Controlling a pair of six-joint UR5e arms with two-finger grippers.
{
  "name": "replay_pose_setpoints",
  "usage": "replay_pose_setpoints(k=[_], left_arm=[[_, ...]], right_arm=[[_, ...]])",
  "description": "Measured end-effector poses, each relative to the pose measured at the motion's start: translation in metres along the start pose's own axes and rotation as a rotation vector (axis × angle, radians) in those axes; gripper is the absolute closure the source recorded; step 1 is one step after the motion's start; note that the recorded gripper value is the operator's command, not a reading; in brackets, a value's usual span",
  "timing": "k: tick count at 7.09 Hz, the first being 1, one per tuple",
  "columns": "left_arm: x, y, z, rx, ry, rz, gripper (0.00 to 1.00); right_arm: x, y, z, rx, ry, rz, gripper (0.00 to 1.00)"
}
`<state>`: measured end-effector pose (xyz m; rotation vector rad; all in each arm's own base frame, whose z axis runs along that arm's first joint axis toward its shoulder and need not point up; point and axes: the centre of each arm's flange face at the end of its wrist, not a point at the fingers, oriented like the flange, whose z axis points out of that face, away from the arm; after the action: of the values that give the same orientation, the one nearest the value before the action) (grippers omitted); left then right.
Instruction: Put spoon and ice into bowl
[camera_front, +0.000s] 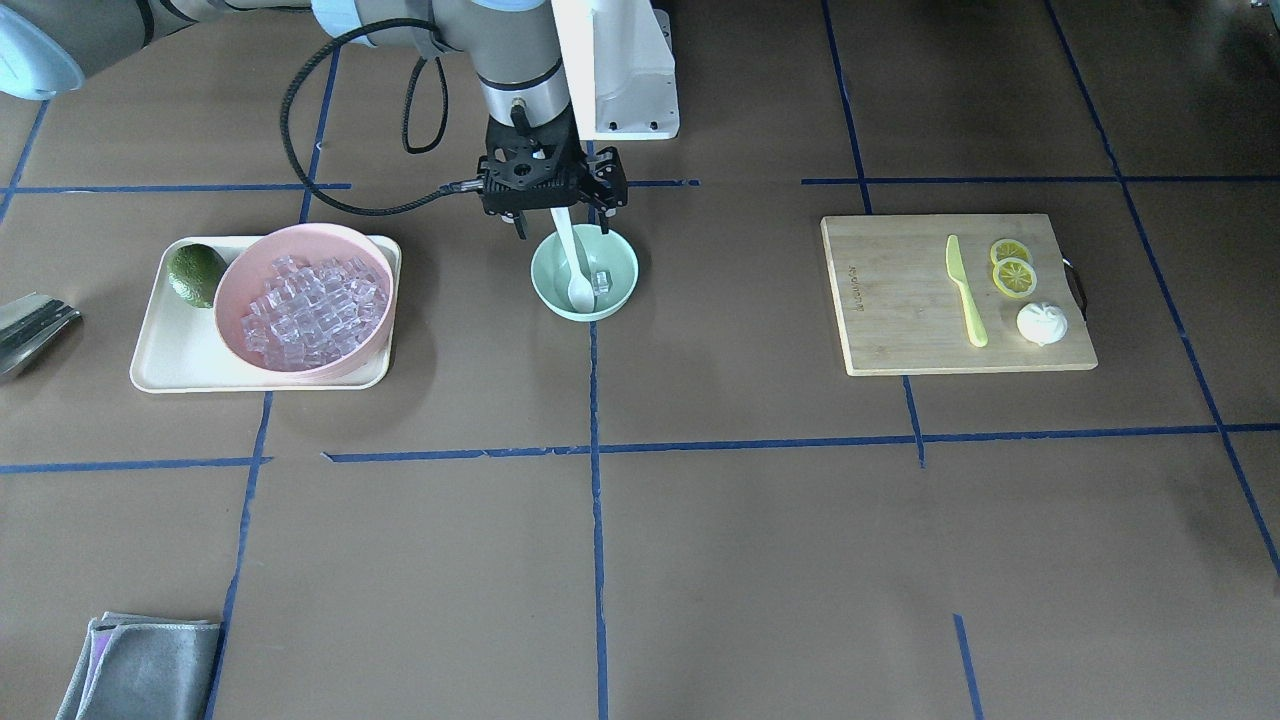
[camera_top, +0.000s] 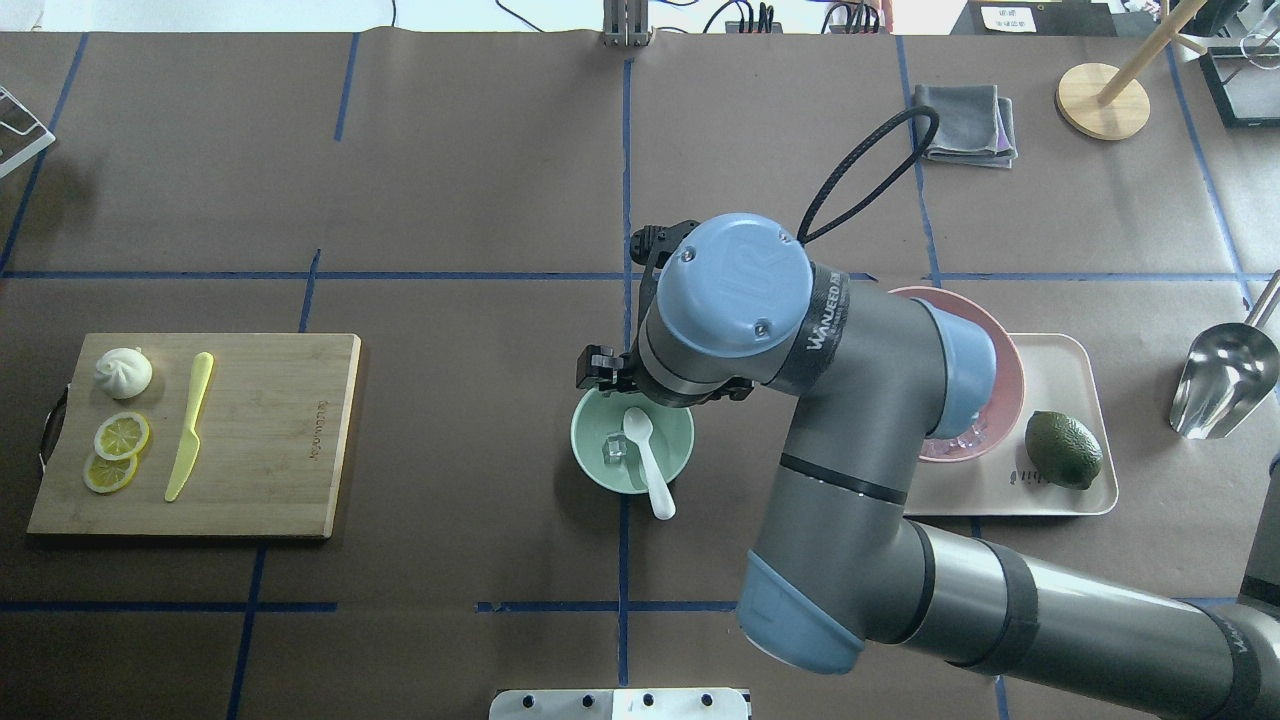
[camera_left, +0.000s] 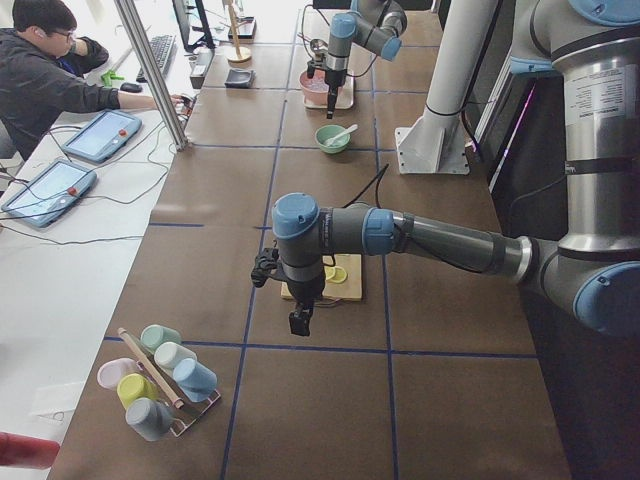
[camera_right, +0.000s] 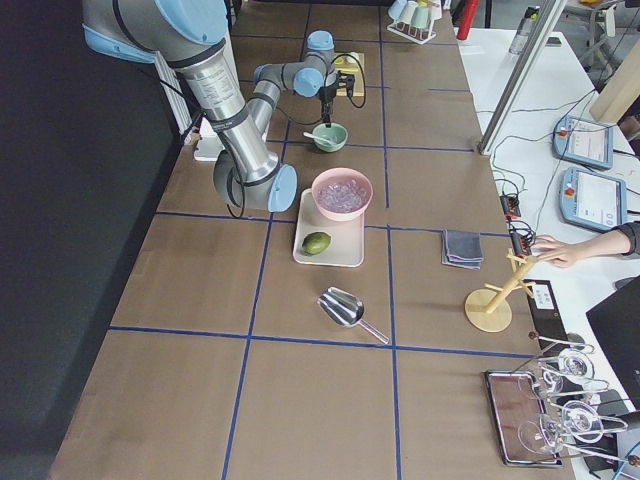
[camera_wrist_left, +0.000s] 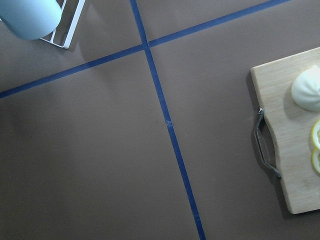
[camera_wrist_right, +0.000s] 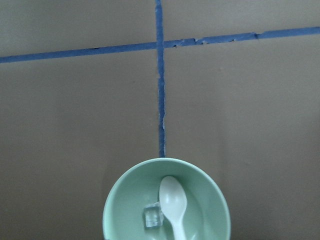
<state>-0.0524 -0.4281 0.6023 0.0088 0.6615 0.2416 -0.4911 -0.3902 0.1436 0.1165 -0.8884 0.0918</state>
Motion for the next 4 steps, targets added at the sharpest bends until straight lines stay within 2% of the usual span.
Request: replay_pose_setpoints(k=[1, 2, 4], left_arm=[[-0.012, 0.001, 0.006, -0.007, 0.013, -0.027, 0.00], [-0.018, 0.002, 0.010, -0.005, 0.054, -0.048, 0.00], [-0.026, -0.002, 0.017, 0.007, 0.164, -0.093, 0.00]], right_arm=[[0.033, -0.019, -0.030, 0.008, 0.028, -0.039, 0.01], [0.072, -0.041, -0.060, 0.008, 0.051, -0.079, 0.01], [0.179, -0.096, -0.109, -0.026, 0.062, -0.155, 0.01]])
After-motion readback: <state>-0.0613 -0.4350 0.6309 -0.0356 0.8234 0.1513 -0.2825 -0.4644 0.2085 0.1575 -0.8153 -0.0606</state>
